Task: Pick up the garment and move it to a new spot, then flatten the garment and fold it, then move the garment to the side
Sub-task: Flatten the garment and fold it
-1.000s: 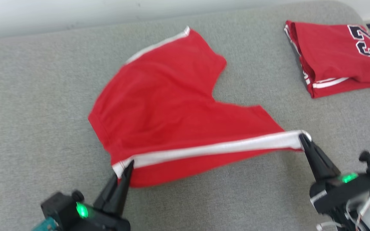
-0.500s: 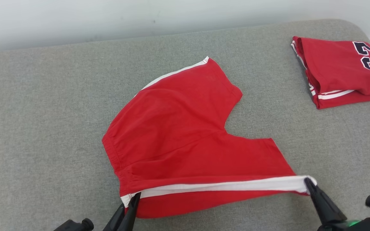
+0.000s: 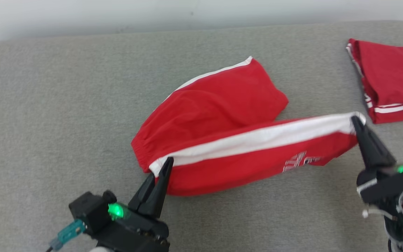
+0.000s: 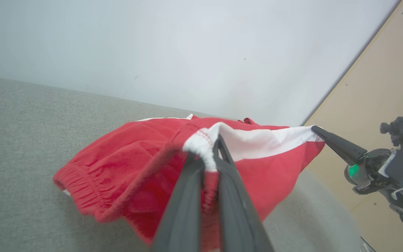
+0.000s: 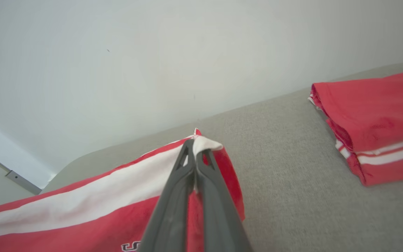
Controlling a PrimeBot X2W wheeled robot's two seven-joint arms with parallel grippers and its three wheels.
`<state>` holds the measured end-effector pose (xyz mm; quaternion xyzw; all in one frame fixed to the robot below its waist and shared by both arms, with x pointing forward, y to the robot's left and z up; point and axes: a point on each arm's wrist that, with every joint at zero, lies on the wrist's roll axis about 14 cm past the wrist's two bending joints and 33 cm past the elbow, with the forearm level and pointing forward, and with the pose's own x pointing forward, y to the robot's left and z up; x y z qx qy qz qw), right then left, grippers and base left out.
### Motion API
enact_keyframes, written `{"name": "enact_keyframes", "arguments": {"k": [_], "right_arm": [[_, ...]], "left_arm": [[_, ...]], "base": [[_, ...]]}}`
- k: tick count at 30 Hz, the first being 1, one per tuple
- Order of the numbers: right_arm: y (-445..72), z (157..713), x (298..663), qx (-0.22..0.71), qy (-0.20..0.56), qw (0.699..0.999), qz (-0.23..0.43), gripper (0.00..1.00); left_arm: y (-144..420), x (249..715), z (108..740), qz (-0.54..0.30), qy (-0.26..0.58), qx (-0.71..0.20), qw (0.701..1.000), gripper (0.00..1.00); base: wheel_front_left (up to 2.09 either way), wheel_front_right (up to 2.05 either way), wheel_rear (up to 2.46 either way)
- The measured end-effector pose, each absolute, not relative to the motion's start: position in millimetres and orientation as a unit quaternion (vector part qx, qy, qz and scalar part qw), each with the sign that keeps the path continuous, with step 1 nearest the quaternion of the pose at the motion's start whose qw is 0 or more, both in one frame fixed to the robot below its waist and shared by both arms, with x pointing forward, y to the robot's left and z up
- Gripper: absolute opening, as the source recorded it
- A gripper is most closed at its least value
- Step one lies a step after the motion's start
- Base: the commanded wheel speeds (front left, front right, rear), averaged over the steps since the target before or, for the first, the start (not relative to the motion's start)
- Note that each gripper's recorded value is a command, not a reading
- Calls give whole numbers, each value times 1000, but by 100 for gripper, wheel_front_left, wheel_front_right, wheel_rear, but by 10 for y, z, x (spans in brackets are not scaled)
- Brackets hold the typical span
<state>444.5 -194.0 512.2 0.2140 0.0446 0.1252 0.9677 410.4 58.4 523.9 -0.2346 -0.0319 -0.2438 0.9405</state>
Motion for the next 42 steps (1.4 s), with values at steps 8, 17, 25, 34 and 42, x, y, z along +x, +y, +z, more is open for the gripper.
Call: {"name": "enact_keyframes", "arguments": {"k": [8, 17, 25, 34, 42], "right_arm": [[-1681, 5254, 5212, 179, 42, 970, 157, 0], [-1314, 5014, 5890, 142, 84, 970, 178, 0], [-972, 4672, 6275, 117, 125, 967, 190, 0], [-838, 4358, 6335, 89, 158, 964, 196, 100], [-1037, 4488, 6281, 88, 142, 970, 180, 100]], "left_arm": [[740, 4437, 5224, -209, -34, -247, 946, 0], [947, 4817, 5023, -166, -15, -240, 956, 0], [1087, 4992, 4779, -136, 12, -230, 964, 0], [1181, 5025, 4582, -120, 37, -210, 970, 100], [1171, 4915, 4638, -115, 32, -219, 968, 100]], "base": [[0, 0, 0], [0, 0, 0], [0, 0, 0], [0, 0, 0], [0, 0, 0]]}}
